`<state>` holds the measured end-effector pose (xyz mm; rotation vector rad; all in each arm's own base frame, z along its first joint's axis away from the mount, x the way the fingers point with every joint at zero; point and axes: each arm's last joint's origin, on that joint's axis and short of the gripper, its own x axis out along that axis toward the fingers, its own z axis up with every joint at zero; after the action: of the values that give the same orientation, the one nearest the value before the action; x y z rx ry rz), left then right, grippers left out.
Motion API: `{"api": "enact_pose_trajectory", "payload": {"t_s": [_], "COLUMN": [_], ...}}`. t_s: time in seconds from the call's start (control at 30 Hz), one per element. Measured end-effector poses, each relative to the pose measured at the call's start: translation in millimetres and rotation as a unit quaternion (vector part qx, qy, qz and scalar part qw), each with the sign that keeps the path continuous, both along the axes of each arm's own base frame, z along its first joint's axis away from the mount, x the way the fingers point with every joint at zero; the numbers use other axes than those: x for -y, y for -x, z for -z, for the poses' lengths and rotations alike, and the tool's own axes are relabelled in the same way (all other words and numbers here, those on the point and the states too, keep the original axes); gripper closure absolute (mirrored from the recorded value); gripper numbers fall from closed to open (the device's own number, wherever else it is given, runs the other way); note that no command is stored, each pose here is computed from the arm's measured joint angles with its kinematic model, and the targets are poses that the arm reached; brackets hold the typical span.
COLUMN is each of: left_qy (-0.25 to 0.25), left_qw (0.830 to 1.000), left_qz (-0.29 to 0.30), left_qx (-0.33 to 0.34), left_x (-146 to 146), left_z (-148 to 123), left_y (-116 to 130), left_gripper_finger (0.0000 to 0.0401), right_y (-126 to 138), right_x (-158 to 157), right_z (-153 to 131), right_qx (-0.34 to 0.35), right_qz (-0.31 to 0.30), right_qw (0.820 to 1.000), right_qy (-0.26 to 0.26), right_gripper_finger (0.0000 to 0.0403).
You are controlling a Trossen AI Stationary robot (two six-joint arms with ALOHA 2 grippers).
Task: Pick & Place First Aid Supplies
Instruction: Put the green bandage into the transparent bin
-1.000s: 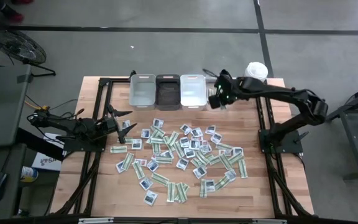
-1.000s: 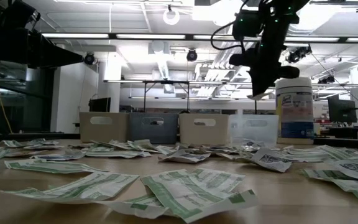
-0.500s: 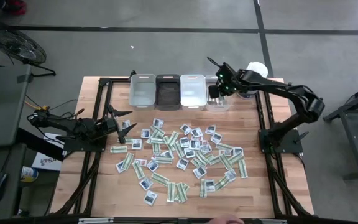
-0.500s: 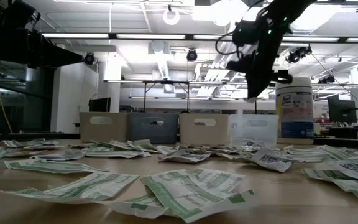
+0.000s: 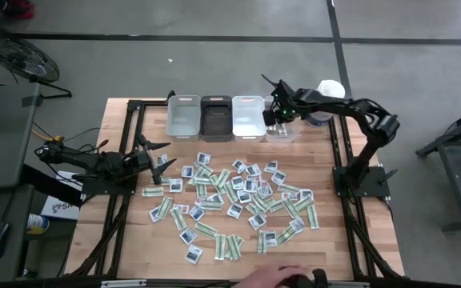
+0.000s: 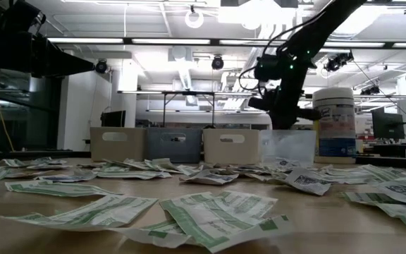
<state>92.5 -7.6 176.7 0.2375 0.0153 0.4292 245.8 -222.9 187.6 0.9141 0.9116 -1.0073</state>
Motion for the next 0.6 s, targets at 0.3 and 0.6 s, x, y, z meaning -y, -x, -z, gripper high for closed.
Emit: {"api": "enact_pose_trajectory", "payload": {"t_s": [0.3,0.6], "left_qy": [0.000,0.000], "left_qw": [1.000,1.000], "left_qz": [0.000,0.000], "left_qx": [0.000,0.000], "left_x": [0.0,0.0], "left_z": [0.0,-0.1], "left_y": [0.0,0.0], "left_gripper_finger": [0.0121,0.0121], "right_y": [0.1,5.9], "right_x": [1.9,7.8], "right_z": [2.2,2.3], "right_qx": [-0.002,-0.012], "right_qz": [-0.031,-0.066], "right_qw": [1.000,0.998], "right_qy": [0.001,0.009], "right_gripper_finger": [0.0348,0.0271]}}
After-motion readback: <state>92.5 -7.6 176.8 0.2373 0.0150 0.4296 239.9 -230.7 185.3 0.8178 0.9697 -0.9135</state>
